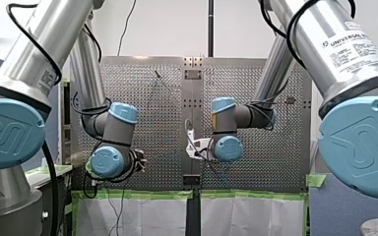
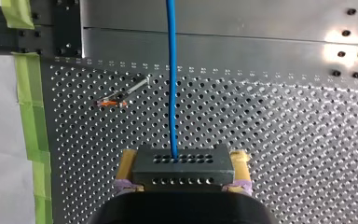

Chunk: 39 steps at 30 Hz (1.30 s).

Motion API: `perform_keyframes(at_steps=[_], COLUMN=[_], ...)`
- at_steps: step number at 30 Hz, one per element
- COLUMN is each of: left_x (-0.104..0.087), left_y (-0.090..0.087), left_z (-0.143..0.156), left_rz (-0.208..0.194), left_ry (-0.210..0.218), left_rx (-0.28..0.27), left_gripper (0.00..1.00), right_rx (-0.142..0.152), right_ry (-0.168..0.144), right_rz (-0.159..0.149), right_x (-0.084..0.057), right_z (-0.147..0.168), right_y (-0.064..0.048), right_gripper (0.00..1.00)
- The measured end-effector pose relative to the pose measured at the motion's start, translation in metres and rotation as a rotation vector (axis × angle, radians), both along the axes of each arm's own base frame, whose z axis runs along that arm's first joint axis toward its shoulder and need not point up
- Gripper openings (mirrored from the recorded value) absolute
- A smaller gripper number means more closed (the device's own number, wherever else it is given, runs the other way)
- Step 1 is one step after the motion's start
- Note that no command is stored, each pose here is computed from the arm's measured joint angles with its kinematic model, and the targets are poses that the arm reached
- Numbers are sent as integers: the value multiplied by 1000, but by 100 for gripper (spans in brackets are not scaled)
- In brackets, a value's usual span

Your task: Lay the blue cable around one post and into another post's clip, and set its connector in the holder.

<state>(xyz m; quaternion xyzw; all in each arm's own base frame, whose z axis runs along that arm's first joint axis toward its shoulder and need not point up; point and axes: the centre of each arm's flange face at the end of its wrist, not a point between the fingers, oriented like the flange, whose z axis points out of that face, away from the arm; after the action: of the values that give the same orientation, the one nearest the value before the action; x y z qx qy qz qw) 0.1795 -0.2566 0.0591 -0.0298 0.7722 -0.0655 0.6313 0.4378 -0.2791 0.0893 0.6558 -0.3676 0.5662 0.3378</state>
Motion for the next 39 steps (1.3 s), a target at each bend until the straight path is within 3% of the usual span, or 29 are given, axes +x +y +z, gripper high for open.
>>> perform_keyframes(at_steps=[6, 16, 25, 39], left_x=[5, 29, 55, 95], left_y=[2, -7, -19, -24], left_z=[15, 49, 87, 160], left_rz=[22, 48, 71, 111], left_ry=[-7, -47, -102, -191], left_rx=[-6, -37, -83, -159], left_gripper=[100, 100, 100, 100], right_rx=[11, -48, -106, -151], right_ry=[-46, -105, -110, -133], right_rz=[-7, -4, -1, -1], right_x=[-1, 15, 27, 40], right_z=[25, 90, 142, 210], right_y=[-1, -18, -31, -45], right_gripper=[6, 6, 6, 6])
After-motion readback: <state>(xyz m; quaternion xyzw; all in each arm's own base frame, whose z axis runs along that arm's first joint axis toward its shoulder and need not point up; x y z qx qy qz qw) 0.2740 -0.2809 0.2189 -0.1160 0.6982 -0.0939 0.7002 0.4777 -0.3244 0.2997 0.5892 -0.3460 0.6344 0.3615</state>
